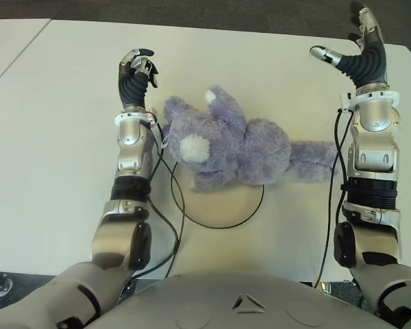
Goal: Put the doll into the plate.
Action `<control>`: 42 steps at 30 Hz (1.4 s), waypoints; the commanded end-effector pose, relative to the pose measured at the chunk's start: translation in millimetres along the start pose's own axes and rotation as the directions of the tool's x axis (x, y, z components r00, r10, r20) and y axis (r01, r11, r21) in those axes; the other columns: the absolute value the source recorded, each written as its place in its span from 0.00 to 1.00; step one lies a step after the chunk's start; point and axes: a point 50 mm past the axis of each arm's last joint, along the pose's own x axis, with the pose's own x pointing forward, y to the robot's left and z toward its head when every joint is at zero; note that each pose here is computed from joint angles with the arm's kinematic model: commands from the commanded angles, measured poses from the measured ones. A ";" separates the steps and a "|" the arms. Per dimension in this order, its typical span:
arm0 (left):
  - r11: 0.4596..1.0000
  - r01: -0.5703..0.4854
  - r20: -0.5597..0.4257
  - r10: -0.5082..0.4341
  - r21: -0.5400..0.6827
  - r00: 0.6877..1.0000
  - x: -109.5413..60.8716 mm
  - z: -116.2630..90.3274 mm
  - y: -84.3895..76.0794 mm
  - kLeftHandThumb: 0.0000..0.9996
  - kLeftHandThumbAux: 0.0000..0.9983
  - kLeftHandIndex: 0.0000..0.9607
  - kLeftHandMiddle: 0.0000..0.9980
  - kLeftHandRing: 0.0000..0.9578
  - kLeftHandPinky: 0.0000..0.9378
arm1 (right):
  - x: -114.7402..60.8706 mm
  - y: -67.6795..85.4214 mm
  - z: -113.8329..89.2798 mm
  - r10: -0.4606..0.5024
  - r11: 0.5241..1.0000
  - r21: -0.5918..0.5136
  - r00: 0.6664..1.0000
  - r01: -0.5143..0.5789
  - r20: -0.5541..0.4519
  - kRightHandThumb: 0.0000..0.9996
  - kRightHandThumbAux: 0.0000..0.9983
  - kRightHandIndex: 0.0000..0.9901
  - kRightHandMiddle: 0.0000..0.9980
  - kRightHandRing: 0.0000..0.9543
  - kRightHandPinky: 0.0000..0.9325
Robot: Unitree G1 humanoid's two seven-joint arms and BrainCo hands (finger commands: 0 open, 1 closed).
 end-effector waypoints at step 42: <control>1.000 0.000 -0.066 0.001 0.007 0.998 3.0 -3.7 7.9 0.72 0.70 0.46 0.81 0.83 0.80 | -27.4 3.3 -33.1 -0.052 0.919 0.372 0.976 0.129 -0.211 0.09 0.67 0.20 0.28 0.31 0.36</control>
